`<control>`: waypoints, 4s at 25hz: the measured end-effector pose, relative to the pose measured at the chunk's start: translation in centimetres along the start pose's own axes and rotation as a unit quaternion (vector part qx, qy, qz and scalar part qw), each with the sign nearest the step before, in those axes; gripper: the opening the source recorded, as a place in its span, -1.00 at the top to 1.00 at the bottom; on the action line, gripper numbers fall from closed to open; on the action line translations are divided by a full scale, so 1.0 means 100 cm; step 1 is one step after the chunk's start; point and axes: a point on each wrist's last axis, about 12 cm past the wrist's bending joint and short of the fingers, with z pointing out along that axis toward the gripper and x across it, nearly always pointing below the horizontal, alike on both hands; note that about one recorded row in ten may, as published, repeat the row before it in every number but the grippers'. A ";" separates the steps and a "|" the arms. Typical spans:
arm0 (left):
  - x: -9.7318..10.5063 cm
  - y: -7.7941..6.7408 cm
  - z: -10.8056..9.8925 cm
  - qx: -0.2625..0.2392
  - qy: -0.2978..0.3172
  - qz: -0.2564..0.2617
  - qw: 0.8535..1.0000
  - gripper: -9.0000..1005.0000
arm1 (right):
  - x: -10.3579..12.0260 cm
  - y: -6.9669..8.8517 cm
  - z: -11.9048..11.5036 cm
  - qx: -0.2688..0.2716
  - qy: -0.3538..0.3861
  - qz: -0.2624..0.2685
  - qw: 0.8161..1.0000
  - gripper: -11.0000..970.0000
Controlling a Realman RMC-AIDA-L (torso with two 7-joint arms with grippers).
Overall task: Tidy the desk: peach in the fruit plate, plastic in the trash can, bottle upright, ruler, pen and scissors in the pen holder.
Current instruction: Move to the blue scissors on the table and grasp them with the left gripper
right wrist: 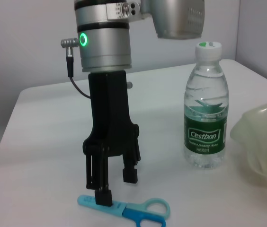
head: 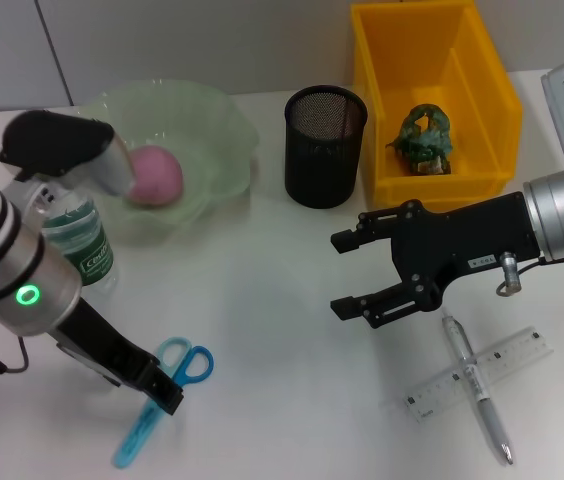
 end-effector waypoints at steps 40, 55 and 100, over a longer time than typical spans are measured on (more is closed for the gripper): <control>-0.006 -0.016 0.017 -0.023 0.036 0.059 0.997 -0.33 | -0.002 -0.002 0.004 0.003 0.004 -0.002 1.000 -0.68; -0.008 -0.019 0.020 -0.033 0.043 0.074 0.996 -0.10 | -0.001 -0.001 0.004 0.004 0.004 -0.002 1.000 -0.68; -0.010 -0.020 0.024 -0.050 0.055 0.079 0.994 0.37 | -0.001 -0.001 0.003 0.004 0.008 -0.006 1.000 -0.68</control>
